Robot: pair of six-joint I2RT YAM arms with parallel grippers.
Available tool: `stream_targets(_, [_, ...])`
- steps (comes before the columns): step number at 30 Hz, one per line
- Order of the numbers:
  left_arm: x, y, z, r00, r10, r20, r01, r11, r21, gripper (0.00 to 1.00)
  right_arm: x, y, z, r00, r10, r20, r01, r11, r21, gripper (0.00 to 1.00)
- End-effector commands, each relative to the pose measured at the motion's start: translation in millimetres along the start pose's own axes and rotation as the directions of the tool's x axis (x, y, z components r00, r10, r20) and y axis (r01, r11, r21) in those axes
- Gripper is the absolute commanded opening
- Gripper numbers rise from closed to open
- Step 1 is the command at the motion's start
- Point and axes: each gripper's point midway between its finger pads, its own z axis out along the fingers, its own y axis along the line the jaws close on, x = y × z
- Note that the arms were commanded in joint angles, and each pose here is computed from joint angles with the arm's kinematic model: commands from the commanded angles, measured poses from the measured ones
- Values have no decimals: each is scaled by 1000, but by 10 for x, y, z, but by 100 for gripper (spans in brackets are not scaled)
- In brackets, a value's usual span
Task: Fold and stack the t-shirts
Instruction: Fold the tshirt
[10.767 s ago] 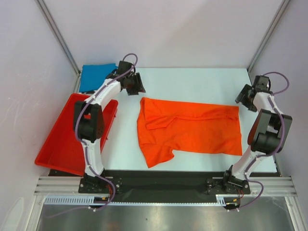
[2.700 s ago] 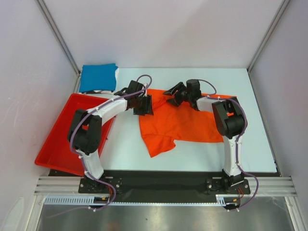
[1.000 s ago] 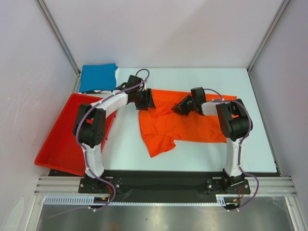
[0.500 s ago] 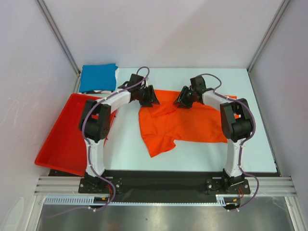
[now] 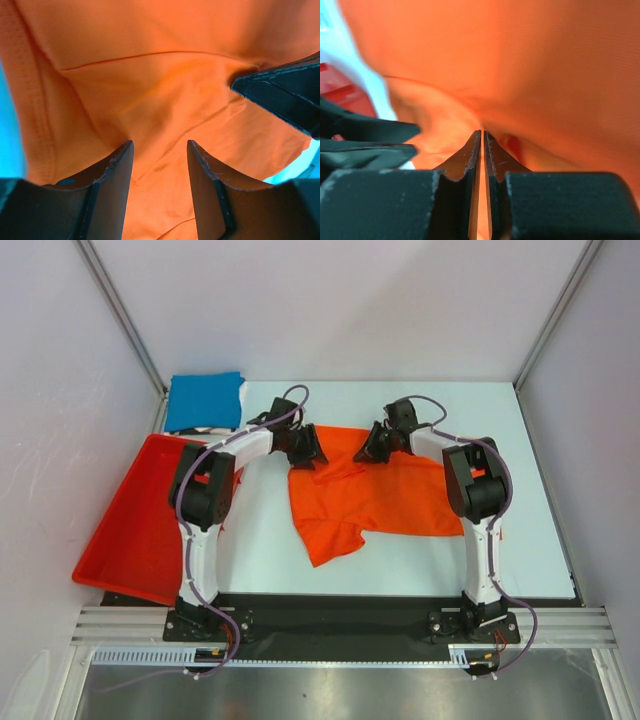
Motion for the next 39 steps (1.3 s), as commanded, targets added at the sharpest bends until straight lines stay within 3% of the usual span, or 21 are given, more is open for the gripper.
stream_targets(1, [17, 208, 1, 1000, 13, -18, -14, 998, -57, 52, -9, -162, 39, 1000, 18, -10, -18, 1000, 8, 10])
stream_targets(4, [-98, 137, -139, 998, 69, 11, -68, 995, -72, 52, -75, -202, -51, 1000, -29, -4, 29, 999, 33, 15])
stream_targets(7, [-328, -35, -456, 984, 152, 94, -143, 985, -98, 54, -214, -121, -259, 998, -67, 13, 66, 996, 54, 28])
stream_targets(10, [-592, -93, -776, 956, 234, 177, -205, 965, -167, 60, -530, -26, -760, 987, -133, 94, 125, 989, 84, 45])
stream_targets(13, [-853, -36, -916, 937, 262, 230, -220, 956, -193, 70, -667, -205, -1075, 984, -119, 132, 100, 985, 139, 54])
stream_targets(14, [-892, -2, -866, 937, 266, 228, -227, 956, -184, 78, -797, -354, -1278, 980, -106, 168, 78, 983, 165, 59])
stream_targets(17, [-1156, 50, -844, 913, 310, 264, -265, 945, -194, 81, -980, -656, -1557, 971, -91, 222, 42, 975, 216, 73])
stream_targets(25, [-1478, 240, -468, 905, 337, 261, -273, 929, -251, 78, -1649, -1683, -2280, 912, -135, 387, -20, 928, 371, 77])
stream_targets(39, [-1326, 450, -86, 940, 277, 198, -236, 949, -207, 73, -2072, -2510, -2394, 909, -168, 381, -52, 862, 504, 76])
